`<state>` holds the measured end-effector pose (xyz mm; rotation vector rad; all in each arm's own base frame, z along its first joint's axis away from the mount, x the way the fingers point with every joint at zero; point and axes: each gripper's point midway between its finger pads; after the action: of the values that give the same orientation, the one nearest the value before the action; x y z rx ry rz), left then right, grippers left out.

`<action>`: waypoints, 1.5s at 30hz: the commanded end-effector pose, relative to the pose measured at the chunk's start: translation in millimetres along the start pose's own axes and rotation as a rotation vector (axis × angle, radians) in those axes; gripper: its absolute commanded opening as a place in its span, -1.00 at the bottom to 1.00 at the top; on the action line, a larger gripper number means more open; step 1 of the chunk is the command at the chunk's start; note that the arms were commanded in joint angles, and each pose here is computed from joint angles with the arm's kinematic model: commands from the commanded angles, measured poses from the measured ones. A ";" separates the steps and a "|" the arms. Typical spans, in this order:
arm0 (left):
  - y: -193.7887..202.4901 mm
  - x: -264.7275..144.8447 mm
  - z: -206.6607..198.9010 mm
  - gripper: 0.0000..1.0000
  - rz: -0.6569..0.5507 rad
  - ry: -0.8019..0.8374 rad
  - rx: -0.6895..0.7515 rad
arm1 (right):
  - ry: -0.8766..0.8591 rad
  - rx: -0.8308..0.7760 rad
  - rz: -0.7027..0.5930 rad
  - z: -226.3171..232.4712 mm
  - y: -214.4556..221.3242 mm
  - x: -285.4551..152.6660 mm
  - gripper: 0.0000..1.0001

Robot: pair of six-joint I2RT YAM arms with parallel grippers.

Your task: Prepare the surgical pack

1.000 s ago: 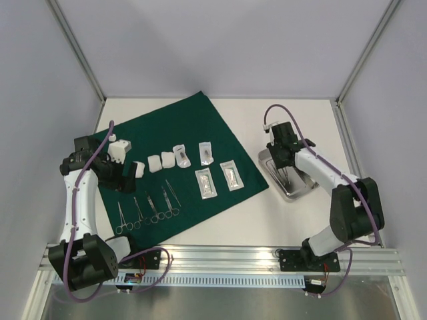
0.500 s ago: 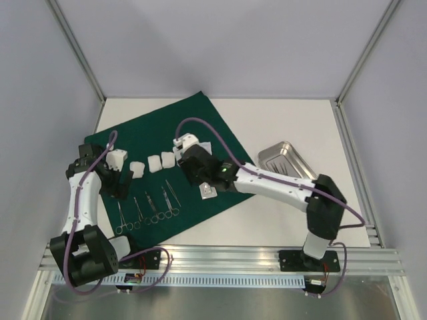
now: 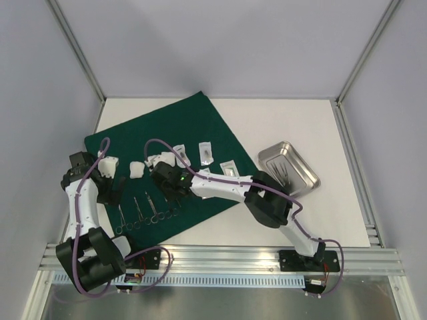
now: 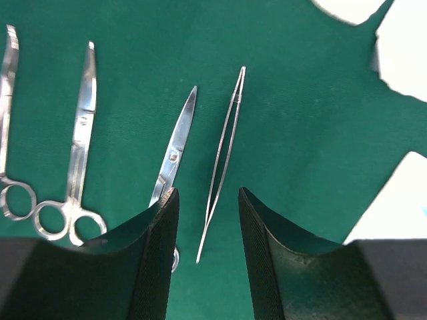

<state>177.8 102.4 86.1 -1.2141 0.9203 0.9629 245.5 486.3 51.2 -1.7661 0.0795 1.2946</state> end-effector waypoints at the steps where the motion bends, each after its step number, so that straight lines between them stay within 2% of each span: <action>1: -6.1 -3.0 4.6 1.00 -0.030 -0.013 0.024 | -0.027 0.030 -0.009 9.3 -10.6 5.6 -0.12; 7: -9.2 -5.8 0.6 1.00 -0.046 0.009 0.026 | 0.029 0.014 0.028 1.0 5.2 22.6 -0.18; 10: -8.4 -7.0 -0.7 1.00 -0.047 0.014 0.031 | 0.044 0.023 0.039 -1.5 10.0 23.8 -0.45; 11: -8.4 -7.8 -0.7 1.00 -0.049 0.012 0.032 | 0.042 0.029 0.033 -1.3 7.9 21.5 -0.67; 14: -7.5 -8.9 -1.2 1.00 -0.047 0.014 0.035 | 0.054 0.038 0.016 -4.9 2.2 15.0 -0.99; 18: -8.2 -14.9 -4.5 1.00 -0.055 0.028 0.040 | 0.058 0.035 -0.062 -10.9 -26.3 -17.7 -0.99; 20: -10.3 -19.5 -5.3 1.00 -0.068 0.031 0.046 | 0.097 0.011 -0.083 -28.7 -32.8 -33.8 -0.99; 23: -14.2 -27.5 -9.7 1.00 -0.092 0.052 0.052 | 0.154 0.005 -0.159 -72.6 -53.4 -80.2 -0.99; 24: -14.2 -29.6 -12.9 1.00 -0.095 0.068 0.055 | 0.173 -0.008 -0.124 -87.7 -34.7 -82.8 -0.99; 25: -15.1 -31.3 -13.9 1.00 -0.099 0.075 0.059 | 0.196 0.016 -0.170 -116.9 -43.8 -112.5 -0.99; 26: -15.6 -34.5 -14.7 1.00 -0.102 0.079 0.061 | 0.219 0.024 -0.160 -136.0 -35.4 -120.2 -0.99; 27: -16.6 -35.6 -15.7 1.00 -0.106 0.085 0.064 | 0.236 0.020 -0.106 -153.0 -6.9 -122.3 -0.99; 28: -17.1 -36.6 -16.2 1.00 -0.109 0.087 0.063 | 0.256 0.064 -0.089 -184.3 3.9 -129.2 -0.99; 30: -20.9 -39.7 -18.1 0.99 -0.122 0.102 0.067 | 0.267 0.115 -0.082 -217.1 23.4 -155.0 -0.99; 31: -21.8 -40.6 -19.3 0.99 -0.125 0.109 0.065 | 0.310 0.164 -0.019 -247.1 55.1 -154.3 -0.99; 34: -30.1 -46.4 -22.7 0.97 -0.142 0.142 0.058 | 0.435 0.213 0.049 -297.3 104.4 -169.4 -0.99; 45: -37.7 -56.4 -23.8 0.96 -0.158 0.161 0.062 | 0.524 0.334 0.175 -362.2 184.7 -154.9 -0.99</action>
<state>193.4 71.7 138.2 -1.3071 0.9649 0.7438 324.6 70.3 67.9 -1.7806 0.7539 0.8811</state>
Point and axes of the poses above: each gripper's point midway between its finger pads, its own x axis out along the fingers, its own z axis along the line the jaws close on, y = z × x, and after that the axes turned 4 degrees about -x, right-handed
